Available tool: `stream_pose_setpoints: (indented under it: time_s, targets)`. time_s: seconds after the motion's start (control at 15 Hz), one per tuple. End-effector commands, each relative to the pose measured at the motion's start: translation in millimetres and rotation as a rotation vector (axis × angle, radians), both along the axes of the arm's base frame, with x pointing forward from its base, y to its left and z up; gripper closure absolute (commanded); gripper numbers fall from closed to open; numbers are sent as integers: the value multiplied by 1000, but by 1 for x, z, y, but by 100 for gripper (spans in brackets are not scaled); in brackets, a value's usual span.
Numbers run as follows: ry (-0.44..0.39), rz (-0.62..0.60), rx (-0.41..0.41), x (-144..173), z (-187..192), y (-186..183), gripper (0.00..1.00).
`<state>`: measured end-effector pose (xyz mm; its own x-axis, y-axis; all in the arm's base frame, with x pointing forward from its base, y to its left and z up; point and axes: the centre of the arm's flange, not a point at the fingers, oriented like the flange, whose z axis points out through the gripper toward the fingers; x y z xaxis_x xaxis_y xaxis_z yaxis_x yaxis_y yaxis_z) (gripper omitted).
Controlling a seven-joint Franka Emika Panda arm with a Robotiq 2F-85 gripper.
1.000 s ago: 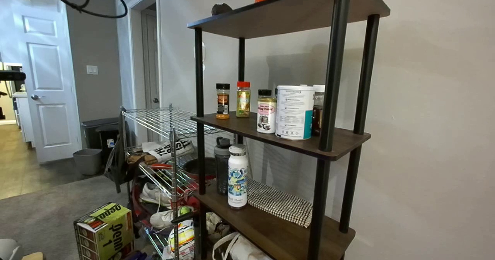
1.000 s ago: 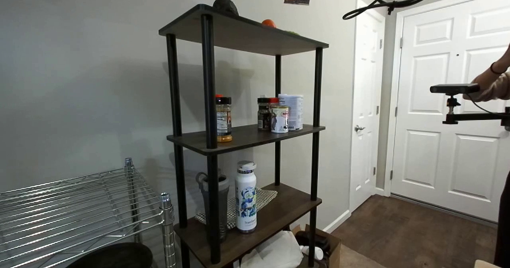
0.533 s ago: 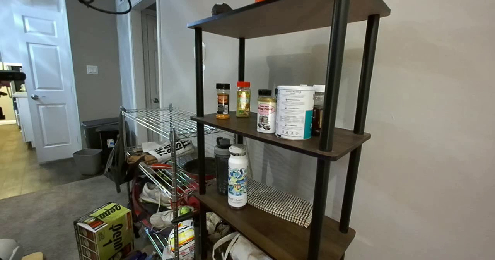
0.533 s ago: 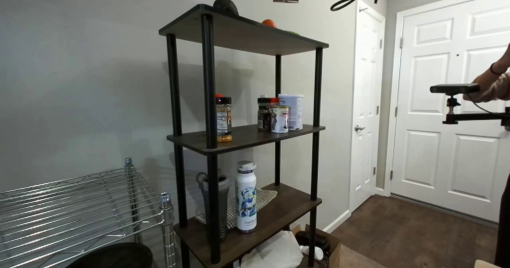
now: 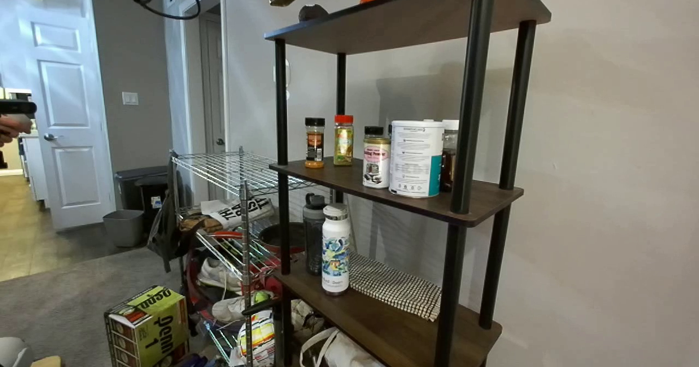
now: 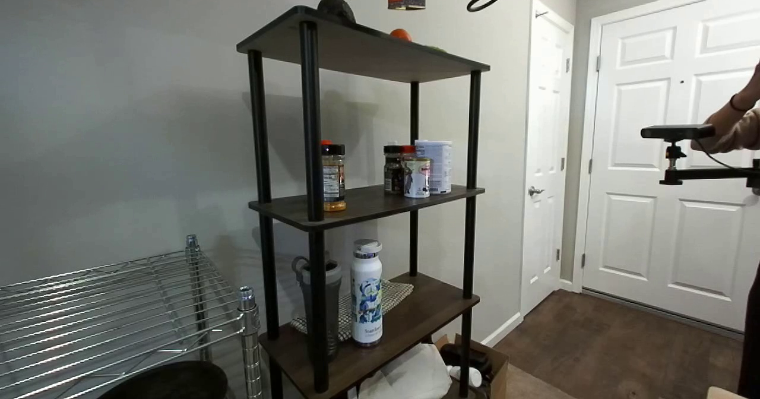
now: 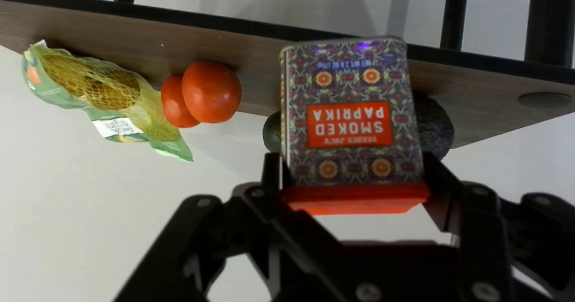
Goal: Push the bottles aside, then move the small container to the top shelf
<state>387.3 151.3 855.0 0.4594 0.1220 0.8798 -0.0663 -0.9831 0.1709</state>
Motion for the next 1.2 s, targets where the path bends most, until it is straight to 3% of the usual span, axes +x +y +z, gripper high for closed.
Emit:
stream_pose_setpoints:
  time_s: [0.0,0.4,1.13]
  targets:
    - [38,4,-6,19,8,11,51]
    - [81,22,5,41,9,23,51]
    - [112,-4,54,95,11,0,51]
